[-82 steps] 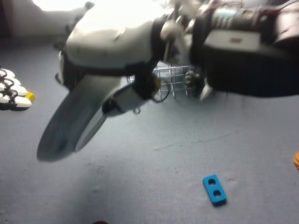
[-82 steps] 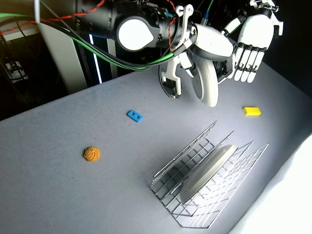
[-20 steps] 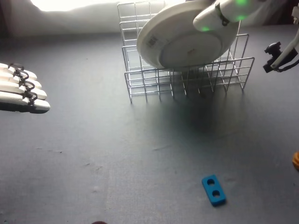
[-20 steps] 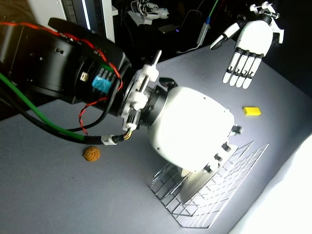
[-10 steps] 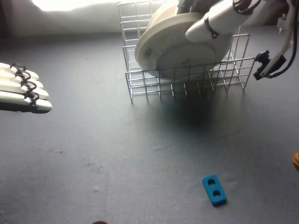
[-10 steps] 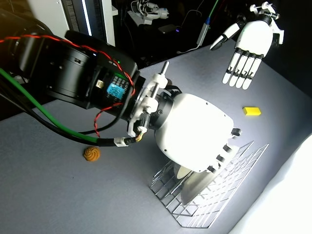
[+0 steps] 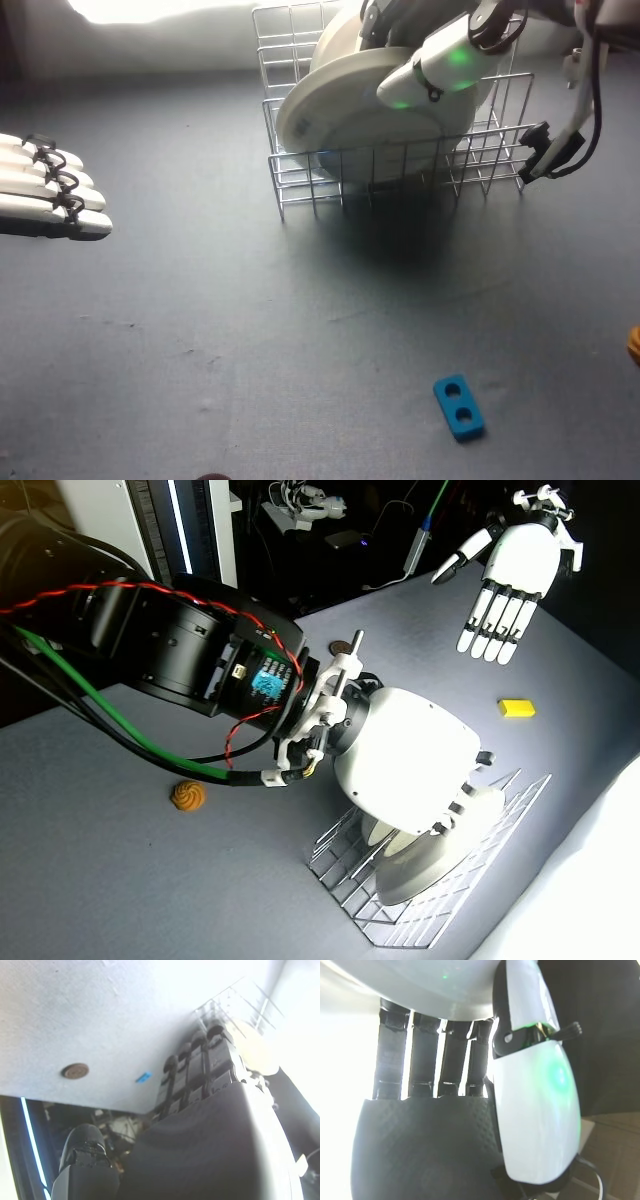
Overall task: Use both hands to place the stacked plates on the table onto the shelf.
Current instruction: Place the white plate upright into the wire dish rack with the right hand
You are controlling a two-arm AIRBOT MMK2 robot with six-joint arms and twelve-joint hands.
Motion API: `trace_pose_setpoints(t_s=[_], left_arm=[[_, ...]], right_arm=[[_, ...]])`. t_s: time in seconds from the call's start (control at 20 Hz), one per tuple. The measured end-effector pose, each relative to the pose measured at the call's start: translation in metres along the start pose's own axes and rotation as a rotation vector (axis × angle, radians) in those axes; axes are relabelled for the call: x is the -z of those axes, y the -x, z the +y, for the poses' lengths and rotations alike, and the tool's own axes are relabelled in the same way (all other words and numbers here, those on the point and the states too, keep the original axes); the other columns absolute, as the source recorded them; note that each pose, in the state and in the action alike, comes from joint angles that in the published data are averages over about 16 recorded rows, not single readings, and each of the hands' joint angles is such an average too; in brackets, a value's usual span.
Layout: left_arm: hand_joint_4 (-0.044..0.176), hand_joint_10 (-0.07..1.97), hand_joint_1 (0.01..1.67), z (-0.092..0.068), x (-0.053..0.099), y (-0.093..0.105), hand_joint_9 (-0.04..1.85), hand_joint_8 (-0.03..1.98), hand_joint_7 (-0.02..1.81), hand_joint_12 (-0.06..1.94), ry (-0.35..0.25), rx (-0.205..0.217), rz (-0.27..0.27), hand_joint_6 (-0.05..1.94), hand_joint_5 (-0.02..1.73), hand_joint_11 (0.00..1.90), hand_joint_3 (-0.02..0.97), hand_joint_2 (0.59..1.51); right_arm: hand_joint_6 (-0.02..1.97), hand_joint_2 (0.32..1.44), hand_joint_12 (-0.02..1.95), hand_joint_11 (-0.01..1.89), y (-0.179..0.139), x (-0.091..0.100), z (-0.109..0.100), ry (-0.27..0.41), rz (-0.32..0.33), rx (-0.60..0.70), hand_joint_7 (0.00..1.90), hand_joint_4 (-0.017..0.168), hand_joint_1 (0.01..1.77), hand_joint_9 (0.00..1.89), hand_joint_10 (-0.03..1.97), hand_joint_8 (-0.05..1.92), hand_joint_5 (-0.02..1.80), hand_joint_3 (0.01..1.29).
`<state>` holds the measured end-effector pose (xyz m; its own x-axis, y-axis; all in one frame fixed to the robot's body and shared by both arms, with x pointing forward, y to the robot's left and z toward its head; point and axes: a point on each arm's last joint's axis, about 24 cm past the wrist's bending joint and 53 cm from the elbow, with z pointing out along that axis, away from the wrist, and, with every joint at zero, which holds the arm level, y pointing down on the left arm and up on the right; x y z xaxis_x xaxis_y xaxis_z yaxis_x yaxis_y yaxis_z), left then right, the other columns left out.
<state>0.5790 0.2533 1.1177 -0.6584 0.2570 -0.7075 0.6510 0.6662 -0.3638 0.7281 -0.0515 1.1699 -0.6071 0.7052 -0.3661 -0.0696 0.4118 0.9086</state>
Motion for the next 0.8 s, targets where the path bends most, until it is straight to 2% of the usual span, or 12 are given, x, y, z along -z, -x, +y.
trace_pose_setpoints(t_s=[0.55,0.7,0.8], left_arm=[[0.002,0.01,0.02,-0.0004,-0.0004,0.0003,0.03,0.0,0.05,0.01,-0.002,0.0,0.0,0.0,0.06,0.01,0.02,1.073],[0.002,0.01,0.02,-0.0004,-0.0005,0.0002,0.03,0.0,0.05,0.01,-0.002,0.0,0.0,0.0,0.06,0.01,0.02,1.072],[0.002,0.01,0.02,-0.0005,-0.0004,0.0002,0.03,0.0,0.05,0.01,-0.002,0.0,0.0,0.0,0.06,0.01,0.02,1.074]], right_arm=[[0.37,1.06,1.31,0.49,-0.0047,-0.0025,-0.007,-0.002,-0.005,0.031,0.95,-0.004,1.12,0.85,0.39,0.26,0.85,0.02],[0.2,1.07,1.3,0.44,-0.003,-0.0017,-0.0045,0.003,-0.006,0.04,0.93,-0.003,1.07,0.81,0.34,0.1,0.84,0.02],[0.09,1.07,1.29,0.41,-0.0009,-0.0005,-0.0011,0.009,-0.007,0.051,0.93,-0.003,1.05,0.8,0.31,0.06,0.84,0.02]])
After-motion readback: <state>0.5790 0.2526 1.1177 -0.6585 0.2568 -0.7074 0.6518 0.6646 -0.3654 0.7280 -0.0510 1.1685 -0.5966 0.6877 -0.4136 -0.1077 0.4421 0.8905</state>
